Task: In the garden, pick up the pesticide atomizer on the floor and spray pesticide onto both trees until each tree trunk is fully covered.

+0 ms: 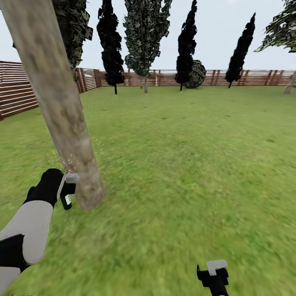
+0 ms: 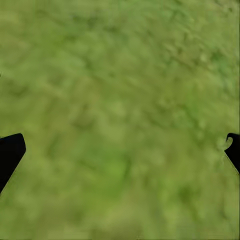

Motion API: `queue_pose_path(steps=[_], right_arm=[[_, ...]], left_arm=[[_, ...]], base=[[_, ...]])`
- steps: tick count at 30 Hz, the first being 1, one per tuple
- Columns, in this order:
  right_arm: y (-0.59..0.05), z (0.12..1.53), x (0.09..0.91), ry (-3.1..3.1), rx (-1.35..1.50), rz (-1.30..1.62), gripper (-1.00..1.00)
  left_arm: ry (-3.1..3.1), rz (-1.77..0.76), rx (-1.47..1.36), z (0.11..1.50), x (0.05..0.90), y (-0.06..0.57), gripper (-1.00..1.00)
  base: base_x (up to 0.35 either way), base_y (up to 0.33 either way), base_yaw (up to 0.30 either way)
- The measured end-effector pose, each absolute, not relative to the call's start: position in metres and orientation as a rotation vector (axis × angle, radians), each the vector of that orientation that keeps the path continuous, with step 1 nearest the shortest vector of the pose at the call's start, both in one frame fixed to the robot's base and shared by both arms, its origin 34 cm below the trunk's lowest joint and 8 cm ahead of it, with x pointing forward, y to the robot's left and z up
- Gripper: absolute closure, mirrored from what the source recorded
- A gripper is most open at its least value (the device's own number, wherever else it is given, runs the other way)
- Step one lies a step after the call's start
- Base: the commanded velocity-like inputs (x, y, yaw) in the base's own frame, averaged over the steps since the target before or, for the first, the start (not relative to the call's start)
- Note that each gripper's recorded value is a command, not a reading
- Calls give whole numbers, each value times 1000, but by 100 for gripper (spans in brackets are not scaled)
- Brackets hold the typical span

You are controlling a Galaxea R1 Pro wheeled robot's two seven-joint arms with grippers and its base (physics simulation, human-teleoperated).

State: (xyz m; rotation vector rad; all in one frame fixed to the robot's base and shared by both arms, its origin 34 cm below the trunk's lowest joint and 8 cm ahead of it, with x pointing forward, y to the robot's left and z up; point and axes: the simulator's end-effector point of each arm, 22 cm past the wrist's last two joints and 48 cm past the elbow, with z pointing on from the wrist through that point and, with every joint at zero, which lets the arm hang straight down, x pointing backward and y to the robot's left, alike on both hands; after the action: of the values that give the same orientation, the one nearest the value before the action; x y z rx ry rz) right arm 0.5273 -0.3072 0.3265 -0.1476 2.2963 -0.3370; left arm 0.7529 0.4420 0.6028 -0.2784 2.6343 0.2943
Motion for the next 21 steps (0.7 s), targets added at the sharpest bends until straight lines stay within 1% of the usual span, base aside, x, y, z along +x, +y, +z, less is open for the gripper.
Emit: queue_pose_path(steps=[3, 5, 7, 10, 12, 14, 17, 19, 21], right_arm=[[-307, 326, 527, 2296, -147, -337, -100], [-307, 326, 527, 2297, -147, -337, -100], [-307, 326, 527, 2296, -147, -337, -100], [-307, 326, 527, 2296, -148, -336, -100], [-307, 326, 527, 2296, -148, -337, -100], [-306, 326, 527, 2296, -149, -336, -100], [-306, 326, 527, 2296, -149, -335, -100], [-306, 326, 527, 2296, -149, -335, -100], [-306, 326, 527, 2296, -148, -335, -100]], left_arm=[[2638, 281, -292, 600, 751, 445, 100], [2651, 173, -259, 591, 759, 398, 100], [2655, 183, -237, 589, 760, 390, 100], [2655, 212, -246, 589, 757, 403, 100], [2658, 259, -270, 587, 748, 428, 100], [2673, 271, -285, 578, 738, 439, 100], [2686, 237, -273, 570, 737, 423, 100], [2693, 181, -242, 565, 742, 391, 100], [2691, 187, -231, 566, 743, 388, 100]], base=[[213, -210, 277], [190, -218, 278], [186, -221, 278], [185, -222, 278], [197, -221, 278], [229, -207, 278], [240, -199, 278], [243, -197, 278], [243, -197, 276]])
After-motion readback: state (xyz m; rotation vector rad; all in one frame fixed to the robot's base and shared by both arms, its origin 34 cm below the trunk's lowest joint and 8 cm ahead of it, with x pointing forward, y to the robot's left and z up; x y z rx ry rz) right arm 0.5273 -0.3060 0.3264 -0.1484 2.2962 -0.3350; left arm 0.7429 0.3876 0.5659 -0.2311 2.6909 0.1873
